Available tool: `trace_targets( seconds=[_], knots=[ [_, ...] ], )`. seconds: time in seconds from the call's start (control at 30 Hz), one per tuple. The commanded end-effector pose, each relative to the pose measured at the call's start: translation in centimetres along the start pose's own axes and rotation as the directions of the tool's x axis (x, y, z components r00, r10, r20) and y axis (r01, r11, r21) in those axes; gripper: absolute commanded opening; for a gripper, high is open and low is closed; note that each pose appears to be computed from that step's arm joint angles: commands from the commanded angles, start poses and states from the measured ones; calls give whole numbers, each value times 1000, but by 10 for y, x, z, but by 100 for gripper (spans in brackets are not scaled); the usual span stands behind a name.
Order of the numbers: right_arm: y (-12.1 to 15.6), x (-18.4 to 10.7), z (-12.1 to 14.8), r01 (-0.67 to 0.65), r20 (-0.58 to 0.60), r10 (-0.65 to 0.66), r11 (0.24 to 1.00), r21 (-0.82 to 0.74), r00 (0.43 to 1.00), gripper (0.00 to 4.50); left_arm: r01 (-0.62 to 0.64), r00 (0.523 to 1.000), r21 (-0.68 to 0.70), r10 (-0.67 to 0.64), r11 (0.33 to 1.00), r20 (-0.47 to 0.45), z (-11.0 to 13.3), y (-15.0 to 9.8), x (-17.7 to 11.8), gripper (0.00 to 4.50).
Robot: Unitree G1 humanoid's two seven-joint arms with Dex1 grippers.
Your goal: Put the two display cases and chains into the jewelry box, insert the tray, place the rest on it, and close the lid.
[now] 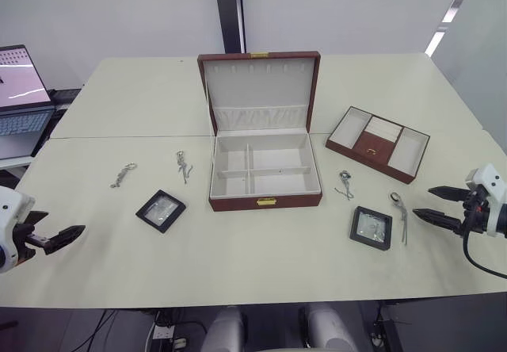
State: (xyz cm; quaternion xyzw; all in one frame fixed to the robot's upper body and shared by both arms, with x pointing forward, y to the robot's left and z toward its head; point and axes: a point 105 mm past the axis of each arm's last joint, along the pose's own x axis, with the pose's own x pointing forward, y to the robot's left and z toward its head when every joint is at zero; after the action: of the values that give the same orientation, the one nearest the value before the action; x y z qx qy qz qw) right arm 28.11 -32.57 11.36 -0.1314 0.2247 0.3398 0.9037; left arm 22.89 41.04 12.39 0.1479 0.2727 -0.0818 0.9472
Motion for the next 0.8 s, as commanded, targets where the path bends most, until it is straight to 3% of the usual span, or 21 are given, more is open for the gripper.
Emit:
trace_targets(
  seconds=[0.03,0.27,0.47,0.8],
  knots=[
    [-6,-12,7,27,5,-27,999,-29,1000,444,-15,1000,16,14,1000,26,6,2,-1,450],
    [-3,-11,18,11,48,-10,999,-32,999,444,-15,998,-1,15,1000,64,10,-1,2,450],
    [13,-4,54,-52,147,61,996,-65,987,444,-5,995,-3,5,1000,102,17,-6,5,450],
    [83,39,125,-288,291,338,936,-202,895,444,-13,954,-130,51,991,295,45,-23,32,450]
  ],
)
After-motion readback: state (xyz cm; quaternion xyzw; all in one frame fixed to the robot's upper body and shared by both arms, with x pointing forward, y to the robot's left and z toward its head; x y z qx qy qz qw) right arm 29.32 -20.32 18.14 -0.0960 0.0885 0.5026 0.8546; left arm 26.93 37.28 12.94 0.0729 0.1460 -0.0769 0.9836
